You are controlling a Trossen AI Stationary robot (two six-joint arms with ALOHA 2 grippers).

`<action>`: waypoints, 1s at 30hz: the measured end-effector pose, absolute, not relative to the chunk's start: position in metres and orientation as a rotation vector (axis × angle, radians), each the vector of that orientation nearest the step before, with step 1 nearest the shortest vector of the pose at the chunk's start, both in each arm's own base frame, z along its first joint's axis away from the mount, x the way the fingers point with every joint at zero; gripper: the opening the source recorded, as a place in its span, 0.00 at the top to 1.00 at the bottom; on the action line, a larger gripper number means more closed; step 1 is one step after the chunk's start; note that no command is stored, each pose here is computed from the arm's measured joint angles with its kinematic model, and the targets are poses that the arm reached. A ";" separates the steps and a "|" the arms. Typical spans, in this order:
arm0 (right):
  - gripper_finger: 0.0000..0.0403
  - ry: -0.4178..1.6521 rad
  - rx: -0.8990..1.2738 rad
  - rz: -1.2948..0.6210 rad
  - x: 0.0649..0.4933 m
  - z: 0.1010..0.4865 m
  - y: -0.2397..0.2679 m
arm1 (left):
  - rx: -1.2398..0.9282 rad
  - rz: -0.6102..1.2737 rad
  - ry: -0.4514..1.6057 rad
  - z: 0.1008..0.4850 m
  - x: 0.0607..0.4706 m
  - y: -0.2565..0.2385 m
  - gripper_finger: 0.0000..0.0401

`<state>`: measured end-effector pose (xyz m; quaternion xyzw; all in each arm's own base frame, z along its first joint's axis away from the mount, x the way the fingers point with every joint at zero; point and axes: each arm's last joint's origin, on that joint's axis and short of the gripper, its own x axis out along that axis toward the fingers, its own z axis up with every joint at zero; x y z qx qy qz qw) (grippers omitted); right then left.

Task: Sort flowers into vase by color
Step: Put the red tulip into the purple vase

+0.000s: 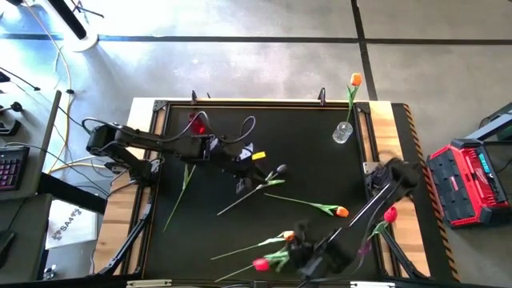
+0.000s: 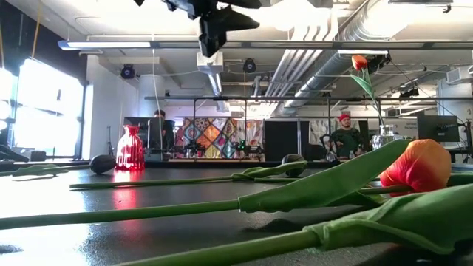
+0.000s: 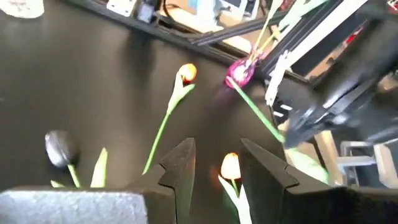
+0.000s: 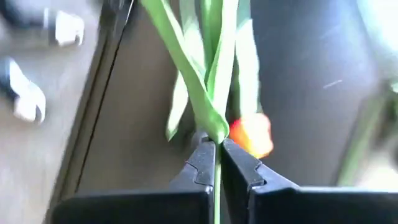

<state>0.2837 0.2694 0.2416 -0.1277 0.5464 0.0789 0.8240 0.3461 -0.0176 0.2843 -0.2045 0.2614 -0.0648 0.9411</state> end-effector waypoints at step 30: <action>1.00 0.304 0.103 0.001 0.143 0.402 0.274 | -0.403 -0.012 0.531 0.296 0.333 0.001 0.72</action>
